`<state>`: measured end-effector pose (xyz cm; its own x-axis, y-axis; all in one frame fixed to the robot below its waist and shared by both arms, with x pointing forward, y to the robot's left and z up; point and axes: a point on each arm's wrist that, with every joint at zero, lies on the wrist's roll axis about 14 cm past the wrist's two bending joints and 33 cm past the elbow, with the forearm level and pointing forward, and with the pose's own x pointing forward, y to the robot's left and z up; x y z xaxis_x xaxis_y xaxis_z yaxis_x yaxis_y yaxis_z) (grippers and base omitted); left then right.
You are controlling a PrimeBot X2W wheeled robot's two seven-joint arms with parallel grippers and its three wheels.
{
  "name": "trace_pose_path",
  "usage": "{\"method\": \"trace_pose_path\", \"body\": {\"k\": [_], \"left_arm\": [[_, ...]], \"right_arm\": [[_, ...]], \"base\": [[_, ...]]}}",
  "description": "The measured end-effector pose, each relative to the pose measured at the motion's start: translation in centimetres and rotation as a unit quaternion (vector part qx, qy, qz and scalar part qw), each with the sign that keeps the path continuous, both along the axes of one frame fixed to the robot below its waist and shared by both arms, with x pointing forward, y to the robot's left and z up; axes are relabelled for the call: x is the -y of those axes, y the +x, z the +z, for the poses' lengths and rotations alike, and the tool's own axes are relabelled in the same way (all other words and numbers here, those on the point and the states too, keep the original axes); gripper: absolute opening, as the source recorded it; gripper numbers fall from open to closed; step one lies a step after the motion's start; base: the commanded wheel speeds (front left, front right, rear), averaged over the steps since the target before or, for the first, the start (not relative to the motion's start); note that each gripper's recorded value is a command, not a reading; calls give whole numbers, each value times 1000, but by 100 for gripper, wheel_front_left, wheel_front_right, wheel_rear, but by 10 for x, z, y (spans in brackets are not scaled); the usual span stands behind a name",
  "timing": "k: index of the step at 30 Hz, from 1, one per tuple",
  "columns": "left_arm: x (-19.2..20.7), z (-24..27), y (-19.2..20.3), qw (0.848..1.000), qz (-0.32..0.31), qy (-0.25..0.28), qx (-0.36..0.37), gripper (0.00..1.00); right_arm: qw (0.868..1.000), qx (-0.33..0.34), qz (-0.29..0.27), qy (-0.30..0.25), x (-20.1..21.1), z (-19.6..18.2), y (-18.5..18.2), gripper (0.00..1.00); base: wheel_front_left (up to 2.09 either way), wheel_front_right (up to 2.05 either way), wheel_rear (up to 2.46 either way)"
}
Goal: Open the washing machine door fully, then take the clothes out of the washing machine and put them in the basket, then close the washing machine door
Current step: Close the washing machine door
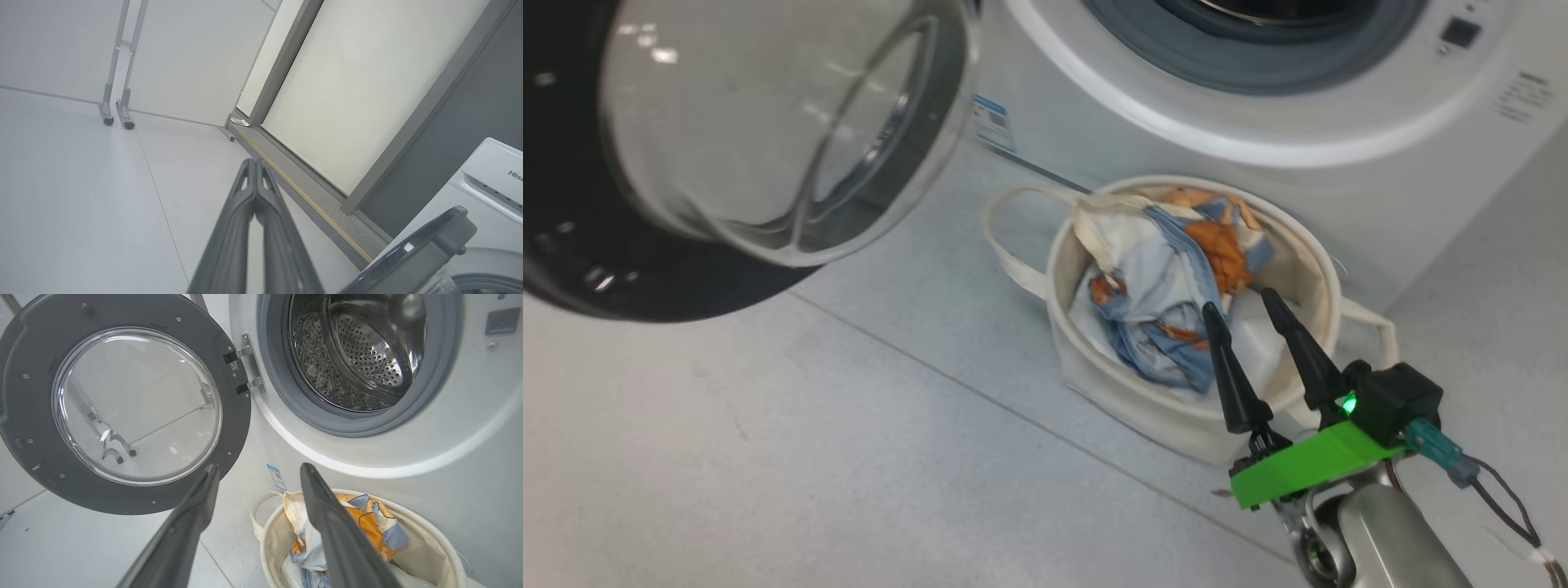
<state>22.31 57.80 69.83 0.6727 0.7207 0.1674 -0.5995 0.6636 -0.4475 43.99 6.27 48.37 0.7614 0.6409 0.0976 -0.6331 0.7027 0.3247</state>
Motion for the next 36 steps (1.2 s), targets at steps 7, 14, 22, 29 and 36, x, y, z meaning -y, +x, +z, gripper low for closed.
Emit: {"method": "trace_pose_path", "body": {"k": [7,14,22,29,36], "left_arm": [[-9,-41,67,992,-47,-116,-29,0],[12,-79,130,975,-111,-186,-57,0],[45,-95,169,942,-196,-269,-40,0],[76,-116,178,895,-269,-349,-63,0],[105,-106,190,870,-335,-347,-103,0]], "right_arm": [[999,-4,-43,-24,31,-20,18,100],[996,-16,-69,-45,52,-39,27,100],[995,-5,-81,-56,63,-35,26,100],[995,-4,-81,-58,63,-34,25,100],[996,-7,-73,-54,58,-36,25,100]], "base": [[0,0,0],[0,0,0],[0,0,0],[0,0,0],[0,0,0]]}}
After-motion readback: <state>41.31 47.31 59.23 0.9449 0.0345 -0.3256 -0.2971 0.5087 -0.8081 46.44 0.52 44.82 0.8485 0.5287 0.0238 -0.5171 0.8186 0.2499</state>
